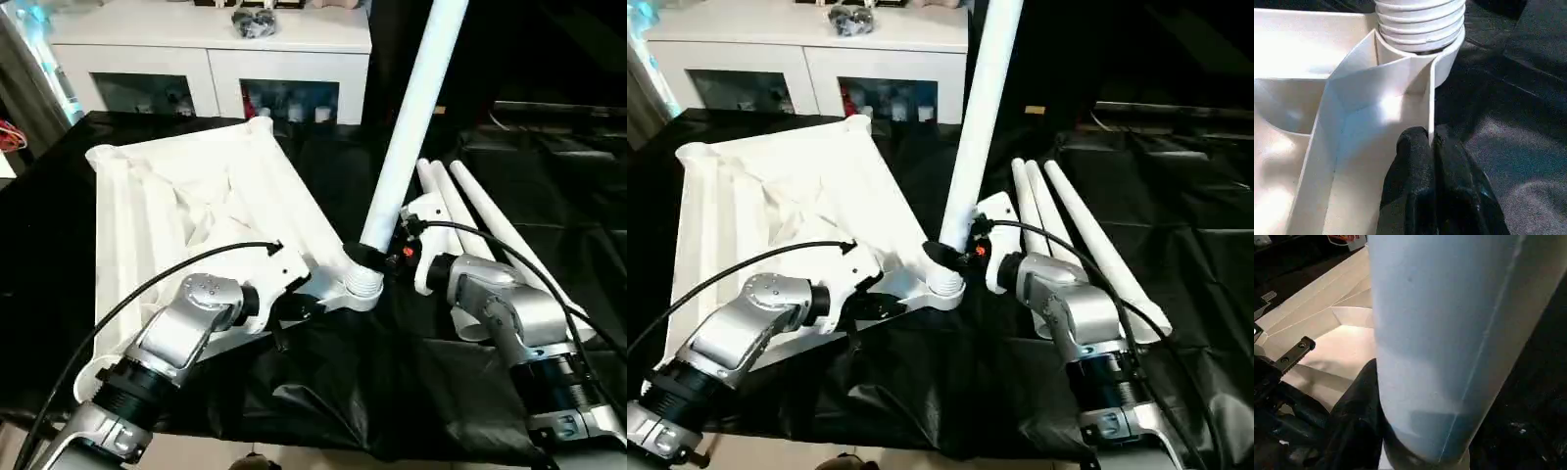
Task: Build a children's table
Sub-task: Insert table leg to table base
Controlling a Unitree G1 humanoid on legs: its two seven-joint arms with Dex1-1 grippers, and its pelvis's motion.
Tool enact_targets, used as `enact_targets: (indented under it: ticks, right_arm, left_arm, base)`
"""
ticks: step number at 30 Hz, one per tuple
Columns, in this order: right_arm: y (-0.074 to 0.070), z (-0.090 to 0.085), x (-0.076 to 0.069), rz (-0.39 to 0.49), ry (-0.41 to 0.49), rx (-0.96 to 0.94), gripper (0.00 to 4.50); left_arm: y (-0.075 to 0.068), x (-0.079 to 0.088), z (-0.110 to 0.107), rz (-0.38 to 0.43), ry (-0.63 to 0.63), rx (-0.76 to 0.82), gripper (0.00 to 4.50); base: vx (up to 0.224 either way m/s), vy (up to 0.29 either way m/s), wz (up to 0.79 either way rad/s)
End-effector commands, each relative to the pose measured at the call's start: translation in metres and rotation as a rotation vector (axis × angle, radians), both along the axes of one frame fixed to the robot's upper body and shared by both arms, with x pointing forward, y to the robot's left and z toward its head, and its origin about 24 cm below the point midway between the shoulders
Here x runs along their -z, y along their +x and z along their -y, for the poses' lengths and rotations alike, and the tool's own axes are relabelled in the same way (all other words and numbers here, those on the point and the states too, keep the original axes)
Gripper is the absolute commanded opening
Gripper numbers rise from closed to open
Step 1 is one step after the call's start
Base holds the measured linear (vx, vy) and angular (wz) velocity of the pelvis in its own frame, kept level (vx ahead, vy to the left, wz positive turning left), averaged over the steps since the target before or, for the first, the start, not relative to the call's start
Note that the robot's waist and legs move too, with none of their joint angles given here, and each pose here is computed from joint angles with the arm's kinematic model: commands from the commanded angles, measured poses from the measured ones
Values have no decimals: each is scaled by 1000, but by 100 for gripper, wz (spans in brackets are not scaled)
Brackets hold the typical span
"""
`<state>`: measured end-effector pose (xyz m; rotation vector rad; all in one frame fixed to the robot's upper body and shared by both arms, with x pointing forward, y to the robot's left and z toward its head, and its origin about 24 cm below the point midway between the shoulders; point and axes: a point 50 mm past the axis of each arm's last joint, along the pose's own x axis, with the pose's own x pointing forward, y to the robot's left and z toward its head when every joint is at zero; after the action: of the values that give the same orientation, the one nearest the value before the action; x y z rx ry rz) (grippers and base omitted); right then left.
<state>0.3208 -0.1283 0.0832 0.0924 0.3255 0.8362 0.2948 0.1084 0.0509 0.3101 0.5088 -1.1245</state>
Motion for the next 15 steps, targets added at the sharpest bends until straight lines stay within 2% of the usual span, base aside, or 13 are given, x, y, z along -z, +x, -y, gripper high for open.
enact_targets:
  ticks: [1,6,9,15]
  right_arm:
    - [1,-1,3,-8,-19,1,188]
    - [-3,6,10,-14,-9,29,188]
    - [-6,16,21,-26,-11,94,188]
    - [-10,26,34,-30,20,185,188]
  left_arm:
    - [-2,-3,5,9,-54,31,0]
    - [2,0,5,10,-38,3,0]
    - [5,-1,5,19,-32,-15,0]
    - [8,-1,4,24,-28,-22,0]
  base:
    - [0,0,0]
    - [0,0,0]
    - [0,0,0]
    - [0,0,0]
